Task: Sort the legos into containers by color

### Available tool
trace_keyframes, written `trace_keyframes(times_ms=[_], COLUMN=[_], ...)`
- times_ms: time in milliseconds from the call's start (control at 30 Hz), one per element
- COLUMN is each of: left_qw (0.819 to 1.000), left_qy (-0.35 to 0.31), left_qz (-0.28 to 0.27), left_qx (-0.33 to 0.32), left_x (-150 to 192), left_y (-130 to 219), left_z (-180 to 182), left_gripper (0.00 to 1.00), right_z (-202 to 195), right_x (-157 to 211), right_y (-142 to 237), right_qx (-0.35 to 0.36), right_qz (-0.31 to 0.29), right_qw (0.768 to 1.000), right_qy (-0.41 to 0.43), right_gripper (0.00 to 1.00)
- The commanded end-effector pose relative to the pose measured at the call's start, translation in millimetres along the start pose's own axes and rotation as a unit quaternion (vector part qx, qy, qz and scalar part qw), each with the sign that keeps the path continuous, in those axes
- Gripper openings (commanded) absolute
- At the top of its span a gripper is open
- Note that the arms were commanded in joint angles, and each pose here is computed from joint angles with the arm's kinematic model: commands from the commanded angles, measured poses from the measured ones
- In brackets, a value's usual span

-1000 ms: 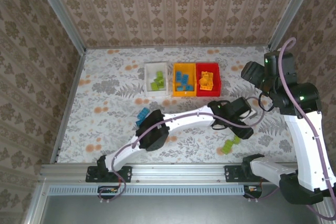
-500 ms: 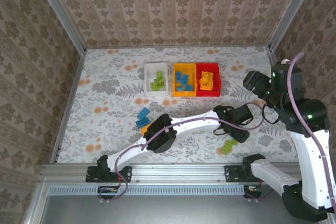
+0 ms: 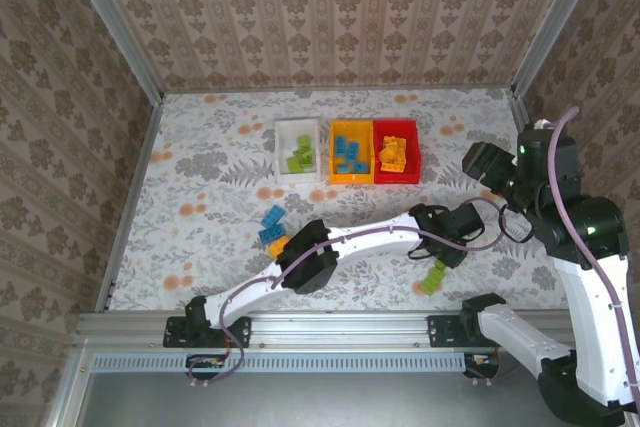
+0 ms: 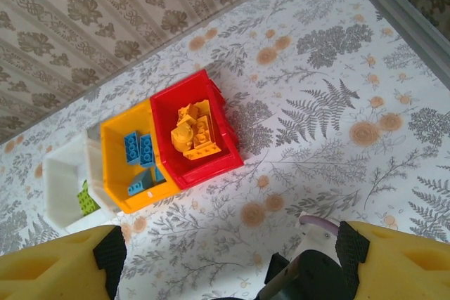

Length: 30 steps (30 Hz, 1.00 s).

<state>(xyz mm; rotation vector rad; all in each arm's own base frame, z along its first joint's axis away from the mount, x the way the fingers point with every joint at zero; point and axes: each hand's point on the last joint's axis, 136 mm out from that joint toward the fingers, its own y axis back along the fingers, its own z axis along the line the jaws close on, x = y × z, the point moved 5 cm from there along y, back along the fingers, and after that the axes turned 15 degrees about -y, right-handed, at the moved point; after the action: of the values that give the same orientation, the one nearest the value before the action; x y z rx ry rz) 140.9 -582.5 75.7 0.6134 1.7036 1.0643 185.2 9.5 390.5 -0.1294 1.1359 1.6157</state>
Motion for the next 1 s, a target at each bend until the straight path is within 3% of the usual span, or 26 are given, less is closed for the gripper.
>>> trace_keyframes(times_ms=[0,133,267,600,767,967], left_qw=[0.999,0.993,0.982,0.937,0.916,0.896], left_qy=[0.002,0.047,0.109,0.243,0.292,0.328], left_qz=[-0.043,-0.09,-0.119,-0.128,-0.108,-0.063], left_qx=[-0.024,-0.06,-0.099,-0.217,-0.255,-0.291], left_x=[-21.7,-46.4,-45.9,36.0,75.5,97.8], left_y=[20.2,58.4,102.7,231.0,257.4,248.9], left_z=[14.6,57.5,112.8,259.9,313.9,365.1], left_gripper=[0.28,0.25,0.22,0.22,0.22,0.22], right_z=[-0.7,6.1,22.7,71.4,94.5,102.5], right_x=[7.2,7.1,6.7,45.2,89.7,126.4], right_y=[-2.9,-3.3,-5.5,-64.4,-96.4,-128.0], right_qx=[-0.002,-0.017,-0.054,-0.117,-0.119,-0.121], right_qz=[0.023,0.032,0.051,0.184,0.258,0.33], right_qw=[1.0,0.999,0.997,0.972,0.948,0.925], right_qy=[0.008,0.017,0.032,0.085,0.145,0.142], right_gripper=[0.81,0.8,0.79,0.75,0.75,0.74])
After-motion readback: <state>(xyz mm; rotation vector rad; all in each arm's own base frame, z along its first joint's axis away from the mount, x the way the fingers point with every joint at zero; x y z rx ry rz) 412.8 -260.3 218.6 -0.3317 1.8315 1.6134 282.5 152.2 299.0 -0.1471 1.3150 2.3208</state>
